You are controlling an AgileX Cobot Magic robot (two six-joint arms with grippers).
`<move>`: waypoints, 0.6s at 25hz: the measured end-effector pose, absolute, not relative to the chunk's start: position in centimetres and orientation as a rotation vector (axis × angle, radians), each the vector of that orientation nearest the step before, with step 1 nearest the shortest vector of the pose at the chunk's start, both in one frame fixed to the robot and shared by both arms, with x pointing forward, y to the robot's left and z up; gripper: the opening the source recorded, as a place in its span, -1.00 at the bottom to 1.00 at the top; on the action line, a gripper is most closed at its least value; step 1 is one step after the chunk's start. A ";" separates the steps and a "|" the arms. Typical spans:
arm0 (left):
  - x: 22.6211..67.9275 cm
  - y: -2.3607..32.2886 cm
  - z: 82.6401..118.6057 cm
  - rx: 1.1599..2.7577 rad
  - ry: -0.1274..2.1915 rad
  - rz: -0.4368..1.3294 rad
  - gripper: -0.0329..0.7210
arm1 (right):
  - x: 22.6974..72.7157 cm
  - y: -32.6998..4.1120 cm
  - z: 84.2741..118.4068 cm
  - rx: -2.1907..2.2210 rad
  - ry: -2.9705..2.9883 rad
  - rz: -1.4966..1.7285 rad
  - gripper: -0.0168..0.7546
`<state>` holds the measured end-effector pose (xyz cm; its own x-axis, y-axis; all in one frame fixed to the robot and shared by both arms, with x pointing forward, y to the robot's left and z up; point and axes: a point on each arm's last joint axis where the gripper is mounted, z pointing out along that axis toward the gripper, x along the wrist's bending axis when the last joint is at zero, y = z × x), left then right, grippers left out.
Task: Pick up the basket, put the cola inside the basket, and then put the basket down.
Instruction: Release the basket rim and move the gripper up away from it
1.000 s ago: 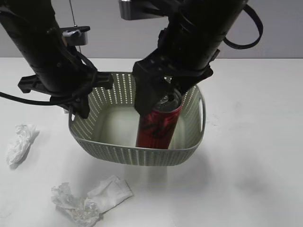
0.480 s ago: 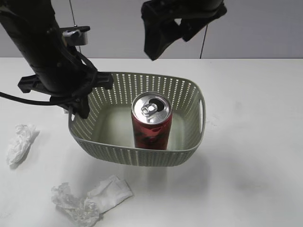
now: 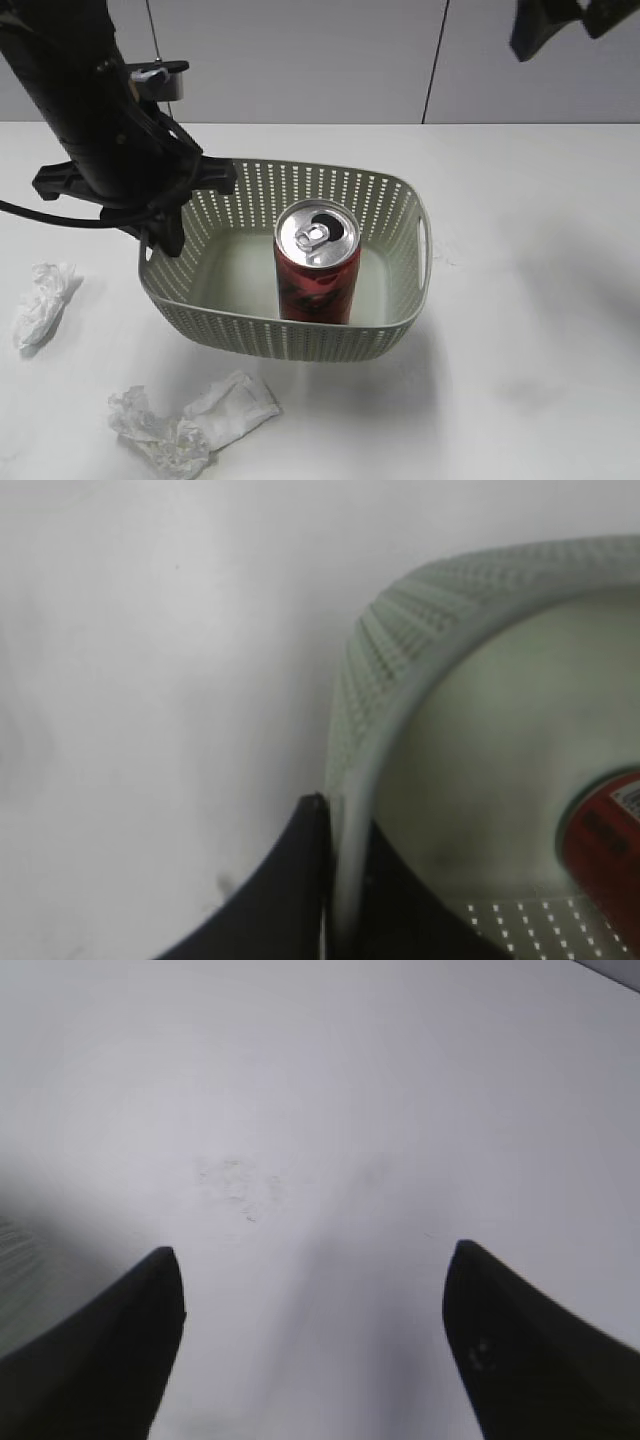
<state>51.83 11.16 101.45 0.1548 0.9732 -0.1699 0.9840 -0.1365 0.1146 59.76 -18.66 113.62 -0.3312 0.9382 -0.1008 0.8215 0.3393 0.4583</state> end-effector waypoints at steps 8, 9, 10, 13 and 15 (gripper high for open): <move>51.7 11.2 101.4 2.241 1.931 -0.092 -0.92 | 59.3 -23.9 114.6 1.759 2.138 0.527 0.57; 51.7 11.2 101.4 2.240 1.932 -0.093 -0.92 | 58.6 -24.0 114.9 1.758 2.135 0.542 0.57; 51.7 11.2 101.4 2.240 1.933 -0.096 -0.92 | 57.8 -24.1 115.2 1.758 2.134 0.547 0.57; 51.6 11.2 101.4 2.239 1.934 -0.099 -0.92 | 55.0 -24.5 115.5 1.762 2.138 0.548 0.57; 51.6 11.2 101.4 2.239 1.934 -0.099 -0.92 | 52.9 -24.9 115.0 1.774 2.153 0.526 0.57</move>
